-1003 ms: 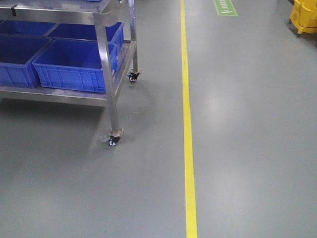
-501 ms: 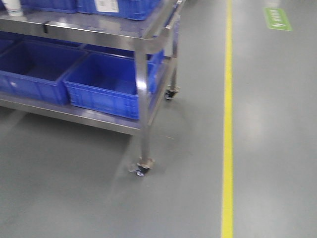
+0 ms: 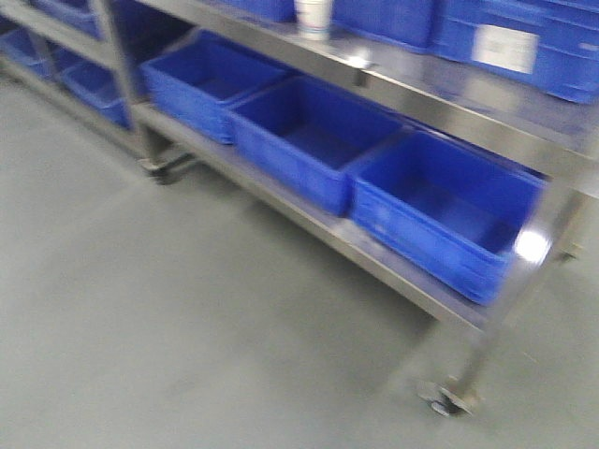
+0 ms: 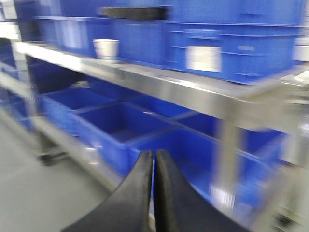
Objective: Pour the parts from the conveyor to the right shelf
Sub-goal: 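Turn into the aisle between the shelves of blue bins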
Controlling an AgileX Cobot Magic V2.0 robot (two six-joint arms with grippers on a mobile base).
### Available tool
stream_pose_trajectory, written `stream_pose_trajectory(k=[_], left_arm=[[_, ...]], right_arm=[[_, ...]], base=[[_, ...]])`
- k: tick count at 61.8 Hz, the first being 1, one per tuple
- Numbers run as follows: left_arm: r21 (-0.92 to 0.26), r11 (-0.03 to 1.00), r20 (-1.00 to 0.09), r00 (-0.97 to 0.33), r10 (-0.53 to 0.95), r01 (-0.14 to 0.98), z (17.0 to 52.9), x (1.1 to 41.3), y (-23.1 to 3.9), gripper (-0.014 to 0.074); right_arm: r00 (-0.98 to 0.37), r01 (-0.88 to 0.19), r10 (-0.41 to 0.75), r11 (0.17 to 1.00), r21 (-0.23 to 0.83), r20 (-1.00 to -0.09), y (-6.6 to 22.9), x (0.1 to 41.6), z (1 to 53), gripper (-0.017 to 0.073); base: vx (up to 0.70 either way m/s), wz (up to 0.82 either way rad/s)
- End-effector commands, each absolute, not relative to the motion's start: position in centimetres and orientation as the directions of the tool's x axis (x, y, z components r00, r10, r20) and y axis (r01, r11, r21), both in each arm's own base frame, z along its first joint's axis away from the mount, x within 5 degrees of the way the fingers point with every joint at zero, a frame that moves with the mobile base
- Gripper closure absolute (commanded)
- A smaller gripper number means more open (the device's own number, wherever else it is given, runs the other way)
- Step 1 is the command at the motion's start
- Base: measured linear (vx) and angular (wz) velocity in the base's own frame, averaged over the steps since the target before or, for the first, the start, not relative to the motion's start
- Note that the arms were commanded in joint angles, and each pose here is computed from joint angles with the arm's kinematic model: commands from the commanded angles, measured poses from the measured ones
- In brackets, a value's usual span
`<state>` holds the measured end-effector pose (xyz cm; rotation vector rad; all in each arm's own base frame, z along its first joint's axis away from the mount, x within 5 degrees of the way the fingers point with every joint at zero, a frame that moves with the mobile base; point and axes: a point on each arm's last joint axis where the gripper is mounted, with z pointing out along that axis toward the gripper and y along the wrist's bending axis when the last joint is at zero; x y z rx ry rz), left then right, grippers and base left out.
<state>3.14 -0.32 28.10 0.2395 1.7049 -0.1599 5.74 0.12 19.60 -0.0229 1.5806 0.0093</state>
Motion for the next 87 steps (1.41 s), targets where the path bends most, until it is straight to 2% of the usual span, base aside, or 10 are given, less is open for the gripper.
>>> stream_pose_trajectory(k=[1,26,50,67,87], left_arm=[[0.03,0.964,-0.998,-0.052,0.045,0.263,29.57,3.19,-0.45,0.06],[0.03,0.964,-0.998,-0.052,0.045,0.263,29.57,3.19,-0.45,0.06],[0.03,0.964,-0.998,-0.052,0.045,0.263,29.57,3.19,-0.45,0.06],[0.03,0.964,-0.998,-0.052,0.045,0.263,29.57,3.19,-0.45,0.06],[0.03,0.964,-0.998,-0.052,0.045,0.263,29.57,3.19,-0.45,0.06]], right_arm=[[0.035,-0.016,-0.015,1.0,-0.015,-0.999,0.1,5.9,19.68,0.0568],[0.035,-0.016,-0.015,1.0,-0.015,-0.999,0.1,5.9,19.68,0.0568],[0.035,-0.016,-0.015,1.0,-0.015,-0.999,0.1,5.9,19.68,0.0568],[0.035,-0.016,-0.015,1.0,-0.015,-0.999,0.1,5.9,19.68,0.0568],[0.035,-0.016,-0.016,1.0,-0.017,-0.999,0.1,5.9,19.68,0.0568]], base=[[0.26,1.1],[0.22,0.97],[0.17,0.71],[0.21,0.38],[0.39,-0.01]])
